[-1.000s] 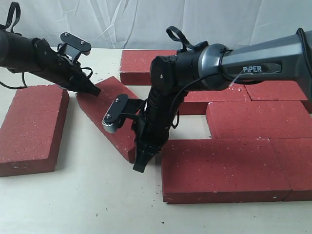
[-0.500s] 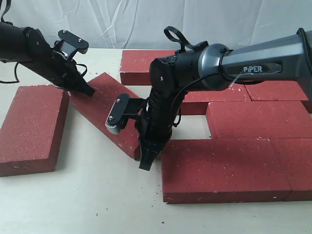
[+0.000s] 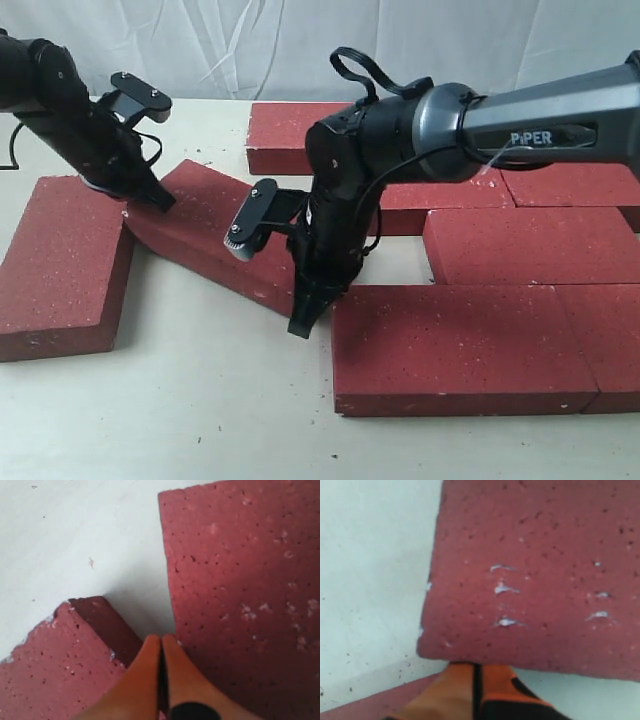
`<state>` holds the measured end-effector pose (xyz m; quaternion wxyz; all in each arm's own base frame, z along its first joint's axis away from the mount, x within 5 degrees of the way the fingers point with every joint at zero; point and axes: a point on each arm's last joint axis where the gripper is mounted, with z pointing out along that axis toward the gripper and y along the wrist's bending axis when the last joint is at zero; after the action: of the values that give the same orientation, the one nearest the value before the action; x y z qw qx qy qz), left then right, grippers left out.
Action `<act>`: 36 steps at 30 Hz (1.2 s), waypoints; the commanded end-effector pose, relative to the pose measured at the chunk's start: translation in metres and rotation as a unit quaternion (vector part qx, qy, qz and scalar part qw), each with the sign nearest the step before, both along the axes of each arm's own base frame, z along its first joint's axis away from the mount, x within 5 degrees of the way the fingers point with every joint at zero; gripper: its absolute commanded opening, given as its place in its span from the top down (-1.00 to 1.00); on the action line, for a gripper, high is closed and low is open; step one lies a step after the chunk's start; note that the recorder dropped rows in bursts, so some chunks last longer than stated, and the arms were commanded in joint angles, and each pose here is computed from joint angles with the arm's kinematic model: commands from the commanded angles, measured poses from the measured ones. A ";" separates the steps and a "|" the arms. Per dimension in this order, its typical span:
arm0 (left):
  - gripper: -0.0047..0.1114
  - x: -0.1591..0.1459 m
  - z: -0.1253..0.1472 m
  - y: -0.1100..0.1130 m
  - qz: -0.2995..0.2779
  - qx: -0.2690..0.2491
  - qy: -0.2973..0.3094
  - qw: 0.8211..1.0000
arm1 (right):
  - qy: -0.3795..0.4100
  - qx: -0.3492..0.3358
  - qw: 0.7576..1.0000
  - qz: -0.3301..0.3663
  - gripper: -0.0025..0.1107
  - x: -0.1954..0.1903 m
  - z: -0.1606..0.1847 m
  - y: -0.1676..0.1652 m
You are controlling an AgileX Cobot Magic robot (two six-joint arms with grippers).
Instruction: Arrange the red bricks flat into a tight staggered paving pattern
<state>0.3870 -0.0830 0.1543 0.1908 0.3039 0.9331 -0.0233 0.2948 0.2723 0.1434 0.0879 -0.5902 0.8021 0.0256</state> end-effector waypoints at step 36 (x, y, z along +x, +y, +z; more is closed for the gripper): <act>0.92 -0.020 0.018 -0.008 0.008 -0.033 0.069 0.997 | -0.098 -0.042 0.990 -0.093 0.97 0.019 0.057 -0.059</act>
<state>0.3672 -0.0893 0.1655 0.1232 0.2986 0.9441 -0.0660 0.3142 0.2231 0.1957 0.1203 -0.4979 0.8532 -0.0981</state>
